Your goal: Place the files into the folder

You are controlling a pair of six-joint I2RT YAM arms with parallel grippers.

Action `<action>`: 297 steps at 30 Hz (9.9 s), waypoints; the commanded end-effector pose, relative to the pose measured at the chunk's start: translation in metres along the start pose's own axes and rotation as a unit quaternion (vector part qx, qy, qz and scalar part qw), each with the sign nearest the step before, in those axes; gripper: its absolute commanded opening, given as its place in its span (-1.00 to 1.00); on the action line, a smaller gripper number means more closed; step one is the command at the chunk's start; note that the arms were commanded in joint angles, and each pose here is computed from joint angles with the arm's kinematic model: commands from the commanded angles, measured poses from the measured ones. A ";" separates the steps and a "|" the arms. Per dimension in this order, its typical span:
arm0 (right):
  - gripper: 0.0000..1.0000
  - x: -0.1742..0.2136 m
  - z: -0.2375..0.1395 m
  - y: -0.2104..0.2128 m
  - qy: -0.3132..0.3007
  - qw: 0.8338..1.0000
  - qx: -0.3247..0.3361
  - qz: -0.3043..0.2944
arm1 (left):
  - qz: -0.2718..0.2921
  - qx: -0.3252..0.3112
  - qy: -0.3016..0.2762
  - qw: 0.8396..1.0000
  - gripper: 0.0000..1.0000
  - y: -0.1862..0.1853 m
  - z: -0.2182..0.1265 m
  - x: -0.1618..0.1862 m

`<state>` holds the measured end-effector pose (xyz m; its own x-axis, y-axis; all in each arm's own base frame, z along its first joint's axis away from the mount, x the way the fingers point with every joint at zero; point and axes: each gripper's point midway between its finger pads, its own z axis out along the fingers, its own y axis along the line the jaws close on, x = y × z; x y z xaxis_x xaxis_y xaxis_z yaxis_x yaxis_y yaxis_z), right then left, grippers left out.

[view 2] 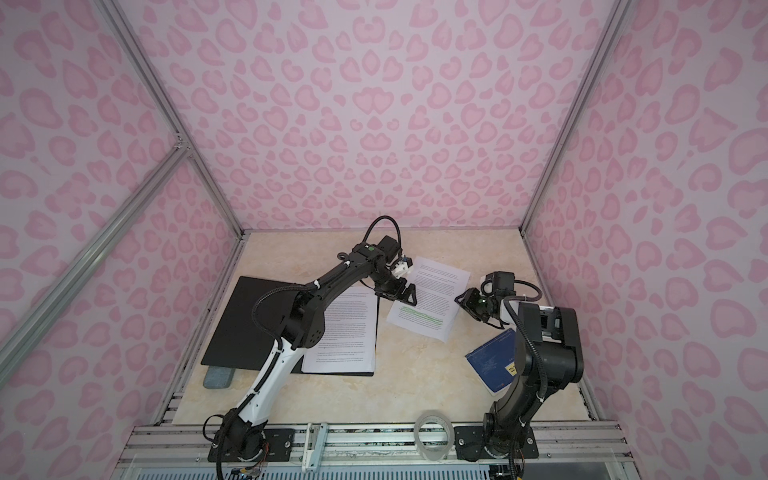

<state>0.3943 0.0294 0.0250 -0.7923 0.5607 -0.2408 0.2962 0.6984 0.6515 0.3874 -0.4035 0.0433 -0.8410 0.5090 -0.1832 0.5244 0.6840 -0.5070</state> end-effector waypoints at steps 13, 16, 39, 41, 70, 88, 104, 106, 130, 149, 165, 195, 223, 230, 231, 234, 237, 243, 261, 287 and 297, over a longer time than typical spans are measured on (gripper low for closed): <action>-0.11 0.023 0.003 -0.018 0.047 0.998 0.019 0.035 | -0.004 0.017 0.014 1.000 0.96 -0.014 0.002 0.010; -0.13 0.023 0.001 -0.009 0.047 0.998 -0.005 0.035 | -0.005 0.016 0.013 1.000 0.96 -0.014 0.002 0.009; -0.34 0.029 -0.014 0.038 0.054 0.995 -0.087 0.003 | 0.005 0.067 0.017 0.998 0.96 -0.038 -0.006 0.013; -0.38 0.029 -0.016 0.042 0.053 0.994 -0.095 0.000 | 0.006 0.068 0.015 0.998 0.96 -0.039 -0.008 0.013; -0.81 0.020 -0.057 0.111 0.040 0.982 -0.171 -0.072 | 0.021 -0.017 -0.221 0.975 0.96 -0.002 -0.259 -0.032; -0.79 0.052 -0.080 0.212 0.073 0.962 -0.219 -0.144 | -0.076 -0.048 -0.276 0.957 0.96 0.078 -0.359 0.034; -0.73 0.146 -0.024 0.252 0.134 0.950 -0.252 -0.126 | -0.126 0.011 -0.252 0.959 0.97 0.095 -0.349 0.073; -0.73 0.155 -0.016 0.255 0.140 0.949 -0.256 -0.121 | -0.130 0.014 -0.246 0.960 0.97 0.097 -0.345 0.077; -0.68 0.202 0.046 0.242 0.175 0.950 -0.250 -0.066 | -0.135 0.036 -0.215 0.967 0.97 0.102 -0.322 0.090; -0.38 0.223 0.073 0.210 0.189 0.964 -0.153 -0.105 | -0.137 0.036 -0.207 0.968 0.97 0.104 -0.317 0.093; -0.34 0.220 0.062 0.203 0.184 0.965 -0.105 -0.154 | -0.140 0.030 -0.198 0.970 0.97 0.112 -0.309 0.094; -0.69 0.258 0.045 0.188 0.232 0.949 -0.091 -0.192 | -0.130 0.024 -0.175 0.976 0.97 0.110 -0.295 0.105; -0.72 0.285 0.061 0.168 0.266 0.941 -0.071 -0.196 | -0.146 0.038 -0.155 0.976 0.98 0.111 -0.269 0.121; -0.72 0.284 0.062 0.170 0.262 0.942 -0.069 -0.197 | -0.159 0.039 -0.144 0.976 0.98 0.115 -0.253 0.134; -0.71 0.284 0.061 0.170 0.261 0.942 -0.069 -0.197 | -0.162 0.038 -0.142 0.976 0.98 0.116 -0.250 0.137; -0.68 0.283 0.058 0.176 0.259 0.942 -0.077 -0.199 | -0.169 0.029 -0.145 0.974 0.97 0.121 -0.242 0.144; -0.66 0.279 0.053 0.185 0.253 0.942 -0.085 -0.206 | -0.175 0.004 -0.151 0.973 0.97 0.129 -0.236 0.152; -0.60 0.270 0.038 0.193 0.233 0.944 -0.081 -0.218 | -0.199 -0.021 -0.131 0.971 0.96 0.142 -0.214 0.175; -0.61 0.290 0.025 0.148 0.242 0.952 -0.084 -0.169 | -0.214 0.001 -0.113 0.970 0.96 0.154 -0.175 0.190; -0.66 0.307 0.039 0.149 0.275 0.942 -0.082 -0.176 | -0.230 0.018 -0.075 0.970 0.96 0.155 -0.148 0.195; -0.65 0.310 0.041 0.154 0.282 0.938 -0.078 -0.187 | -0.230 0.028 -0.069 0.970 0.96 0.151 -0.144 0.195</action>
<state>0.2185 0.3284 0.0246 -0.9947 -0.0495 -0.0900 -0.0991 0.6936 0.7135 0.3223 -0.1219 0.0512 -0.9959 0.0787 -0.0449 0.0900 0.8047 -0.5868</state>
